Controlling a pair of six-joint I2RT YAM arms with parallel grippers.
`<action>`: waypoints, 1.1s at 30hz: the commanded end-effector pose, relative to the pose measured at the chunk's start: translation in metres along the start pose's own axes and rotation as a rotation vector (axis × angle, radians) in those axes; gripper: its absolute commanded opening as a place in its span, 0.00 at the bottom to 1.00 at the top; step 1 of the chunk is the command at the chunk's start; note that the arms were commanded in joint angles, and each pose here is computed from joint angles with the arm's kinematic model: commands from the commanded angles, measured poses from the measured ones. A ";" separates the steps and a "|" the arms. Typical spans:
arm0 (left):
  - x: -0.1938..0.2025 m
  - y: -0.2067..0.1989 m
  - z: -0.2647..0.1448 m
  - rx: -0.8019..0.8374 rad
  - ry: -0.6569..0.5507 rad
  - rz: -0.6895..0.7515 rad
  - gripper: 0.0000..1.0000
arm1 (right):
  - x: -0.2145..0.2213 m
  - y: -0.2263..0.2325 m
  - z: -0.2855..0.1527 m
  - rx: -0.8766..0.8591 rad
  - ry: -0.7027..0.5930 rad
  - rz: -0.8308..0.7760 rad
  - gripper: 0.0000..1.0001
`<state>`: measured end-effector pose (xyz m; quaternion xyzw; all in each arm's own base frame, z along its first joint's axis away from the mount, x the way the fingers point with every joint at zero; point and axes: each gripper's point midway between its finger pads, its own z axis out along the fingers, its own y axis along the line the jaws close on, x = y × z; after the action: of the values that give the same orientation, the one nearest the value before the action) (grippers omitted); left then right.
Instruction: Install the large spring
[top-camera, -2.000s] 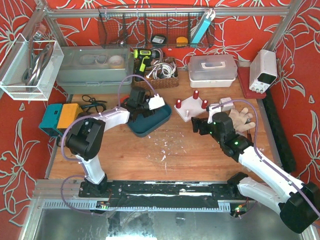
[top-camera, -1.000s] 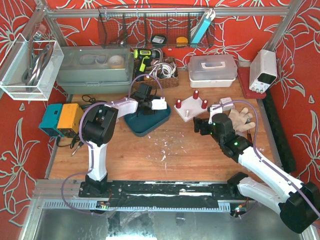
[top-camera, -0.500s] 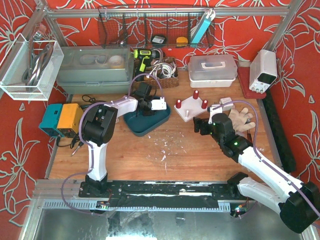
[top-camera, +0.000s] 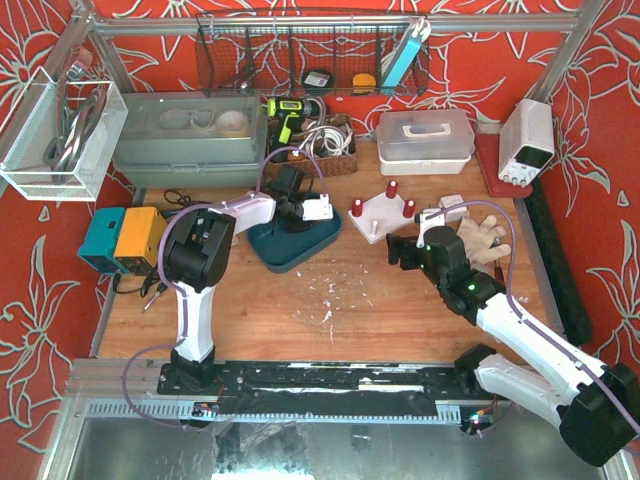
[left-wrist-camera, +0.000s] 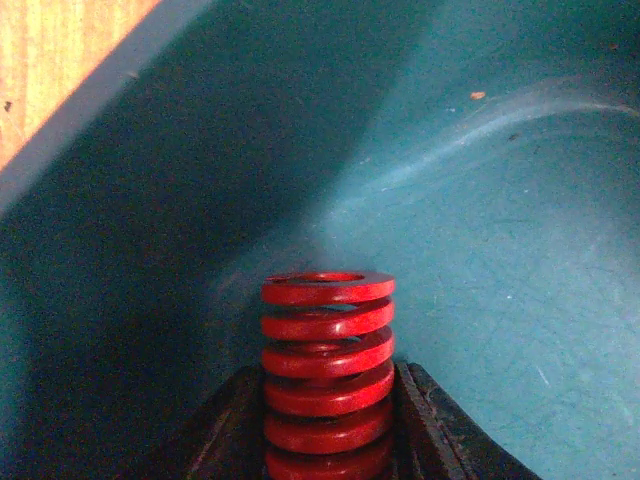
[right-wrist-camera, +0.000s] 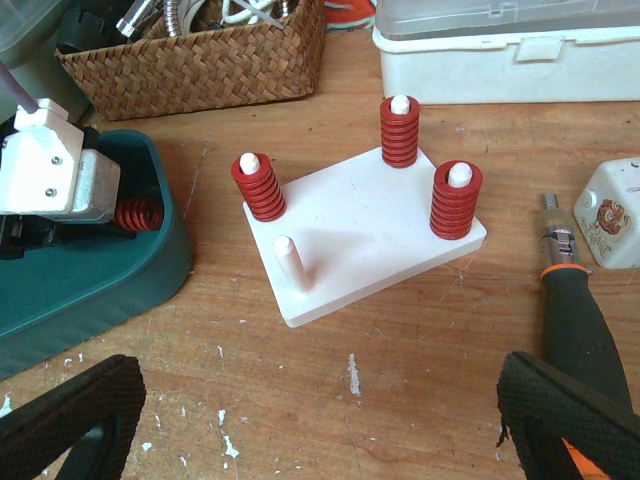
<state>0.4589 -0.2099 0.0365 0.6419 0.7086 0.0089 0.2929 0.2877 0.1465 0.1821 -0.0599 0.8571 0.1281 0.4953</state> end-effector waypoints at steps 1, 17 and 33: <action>0.026 -0.032 0.018 0.117 0.076 -0.043 0.41 | 0.002 -0.003 0.002 0.015 -0.009 0.002 0.97; -0.020 0.001 -0.022 -0.025 -0.086 -0.059 0.17 | -0.001 -0.002 0.000 0.011 -0.019 -0.003 0.97; -0.113 0.012 -0.169 -0.436 -0.642 -0.383 0.11 | -0.009 0.026 -0.005 -0.139 -0.007 0.007 0.97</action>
<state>0.4155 -0.2404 0.1575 0.4807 0.7129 -0.0428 0.5088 0.2847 0.1558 0.1828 -0.0731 0.8529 0.1543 0.4934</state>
